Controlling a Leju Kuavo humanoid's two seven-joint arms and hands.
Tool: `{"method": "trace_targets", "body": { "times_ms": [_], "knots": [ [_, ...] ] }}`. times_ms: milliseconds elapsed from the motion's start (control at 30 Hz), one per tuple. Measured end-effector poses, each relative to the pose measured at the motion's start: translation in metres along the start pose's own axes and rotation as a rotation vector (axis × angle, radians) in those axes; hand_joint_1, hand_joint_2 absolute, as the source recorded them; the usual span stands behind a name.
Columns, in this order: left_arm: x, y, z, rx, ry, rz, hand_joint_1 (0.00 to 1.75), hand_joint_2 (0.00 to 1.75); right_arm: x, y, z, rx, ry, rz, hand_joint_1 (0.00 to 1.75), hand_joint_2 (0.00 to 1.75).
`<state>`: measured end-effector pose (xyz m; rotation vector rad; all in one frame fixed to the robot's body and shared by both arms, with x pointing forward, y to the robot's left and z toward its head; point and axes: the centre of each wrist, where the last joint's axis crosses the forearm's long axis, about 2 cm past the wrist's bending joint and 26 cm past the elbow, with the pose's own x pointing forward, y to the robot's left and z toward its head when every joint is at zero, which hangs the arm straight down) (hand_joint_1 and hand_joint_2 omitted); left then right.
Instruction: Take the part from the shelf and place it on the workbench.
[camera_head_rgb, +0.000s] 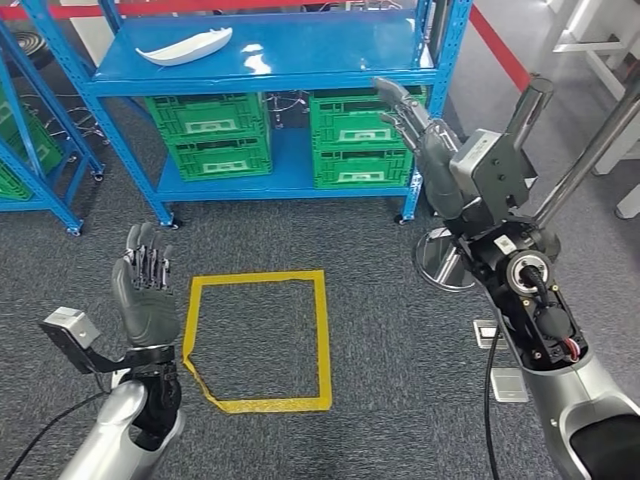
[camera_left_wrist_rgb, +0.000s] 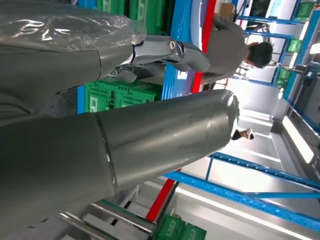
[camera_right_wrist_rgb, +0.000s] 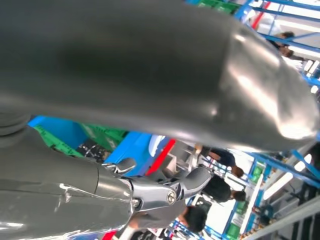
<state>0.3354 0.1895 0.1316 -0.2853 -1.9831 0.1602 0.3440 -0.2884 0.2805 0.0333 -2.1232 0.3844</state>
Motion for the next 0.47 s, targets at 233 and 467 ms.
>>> {"method": "trace_targets", "body": {
  "times_ms": [233, 467],
  "knots": [
    [-0.002, 0.003, 0.002, 0.009, 0.012, -0.012, 0.0, 0.0, -0.006, 0.0, 0.003, -0.012, 0.019, 0.003, 0.0, 0.0],
    [-0.015, 0.017, 0.008, 0.014, 0.036, -0.049, 0.0, 0.0, -0.027, -0.009, 0.019, -0.062, 0.067, 0.096, 0.0, 0.0]
  ]
}}
